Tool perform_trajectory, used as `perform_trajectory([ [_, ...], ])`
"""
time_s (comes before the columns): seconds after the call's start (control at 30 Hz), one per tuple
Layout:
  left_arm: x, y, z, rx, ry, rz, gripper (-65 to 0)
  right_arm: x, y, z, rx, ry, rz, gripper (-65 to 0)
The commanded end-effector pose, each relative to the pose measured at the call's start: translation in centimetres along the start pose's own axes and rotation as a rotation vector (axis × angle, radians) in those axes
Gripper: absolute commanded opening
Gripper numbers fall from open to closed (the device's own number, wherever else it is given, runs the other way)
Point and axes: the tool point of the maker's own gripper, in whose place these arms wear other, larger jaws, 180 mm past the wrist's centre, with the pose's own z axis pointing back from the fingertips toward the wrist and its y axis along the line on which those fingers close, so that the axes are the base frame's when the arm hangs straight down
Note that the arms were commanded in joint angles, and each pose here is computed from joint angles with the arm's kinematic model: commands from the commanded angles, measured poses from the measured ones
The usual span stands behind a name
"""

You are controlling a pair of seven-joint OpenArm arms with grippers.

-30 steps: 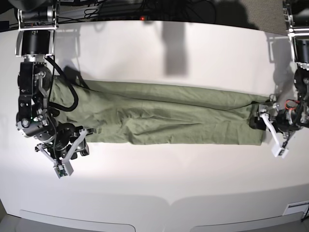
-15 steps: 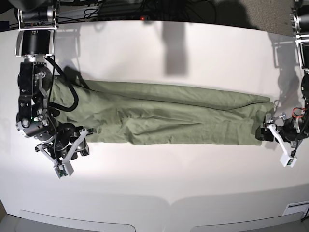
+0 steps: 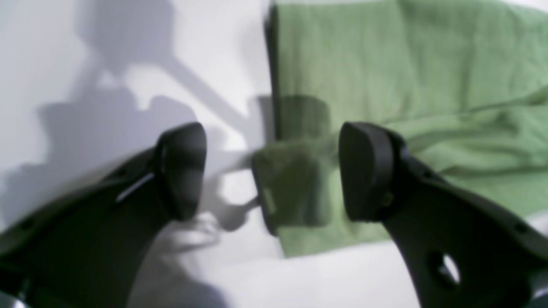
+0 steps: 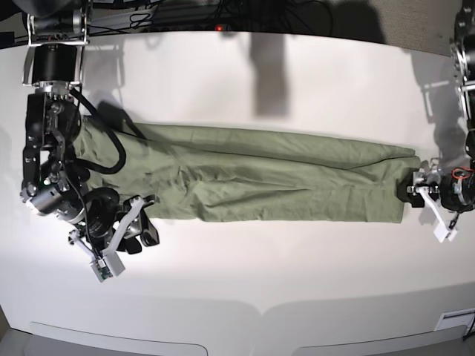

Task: Fold the T-shirt properly
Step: 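Smooth the strip ends with both grippers, pulling them apart, then grasp the strip end with the left gripper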

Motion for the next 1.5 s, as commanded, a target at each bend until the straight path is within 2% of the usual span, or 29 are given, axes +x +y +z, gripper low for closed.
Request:
perform_trajectory([
  [0.0, 2.4, -0.5, 1.0, -0.059, -0.056, 0.005, -19.3, 2.6, -0.2, 1.0, 0.0, -0.07, 0.053, -42.3],
  [0.13, 0.9, -1.6, 0.2, -0.168, 0.0, 0.132, -19.3, 5.0, 1.5, 2.6, 0.013, -0.129, 0.135, -42.3],
  [0.3, -1.0, -1.7, -0.3, -0.174, 0.038, 0.149, -19.3, 6.7, 3.5, 4.8, 0.02, -0.191, 0.195, -42.3],
  [0.4, -1.5, -1.9, -0.6, -0.177, 0.052, 0.15, -19.3, 6.6, 3.4, 6.3, -0.003, -0.213, 0.191, -42.3],
  [0.53, -1.5, -2.3, -0.8, -0.184, 0.056, 0.147, -19.3, 6.4, 2.6, 8.5, -0.028, -0.256, 0.138, -42.3],
  [0.6, -1.3, -1.7, -1.1, -0.145, 0.042, 0.124, -19.3, 6.3, 1.9, 9.7, -0.039, -0.27, 0.105, -42.3],
  [0.67, -0.9, -0.1, -1.1, -0.06, 0.014, 0.069, -19.3, 6.3, 1.2, 10.7, -0.051, -0.282, 0.075, -42.3],
  [0.77, -0.9, 1.4, -1.0, 0.021, 0.019, 0.003, -19.3, 6.0, 0.1, 12.1, -0.072, -0.289, 0.048, -42.3],
  [0.93, -1.8, 1.5, -1.3, 0.032, 0.047, -0.007, -19.4, 5.5, -1.5, 13.6, -0.108, -0.287, 0.013, -42.3],
  [1.03, -4.4, -0.3, -2.3, -0.034, 0.122, 0.038, -19.3, 5.5, -2.5, 14.3, -0.145, -0.296, 0.002, -42.3],
  [1.17, -7.3, -4.3, -4.2, -0.192, 0.13, 0.156, -19.3, 5.5, -2.9, 14.8, -0.159, -0.307, -0.004, -42.3],
  [1.33, -8.2, -6.5, -5.1, -0.257, 0.141, 0.189, -19.3, 5.6, -2.7, 14.8, -0.147, -0.313, -0.003, -42.3],
  [1.47, -7.7, -6.5, -4.8, -0.277, 0.116, 0.214, -19.3, 5.6, -2.7, 14.8, -0.147, -0.312, -0.003, -42.3],
])
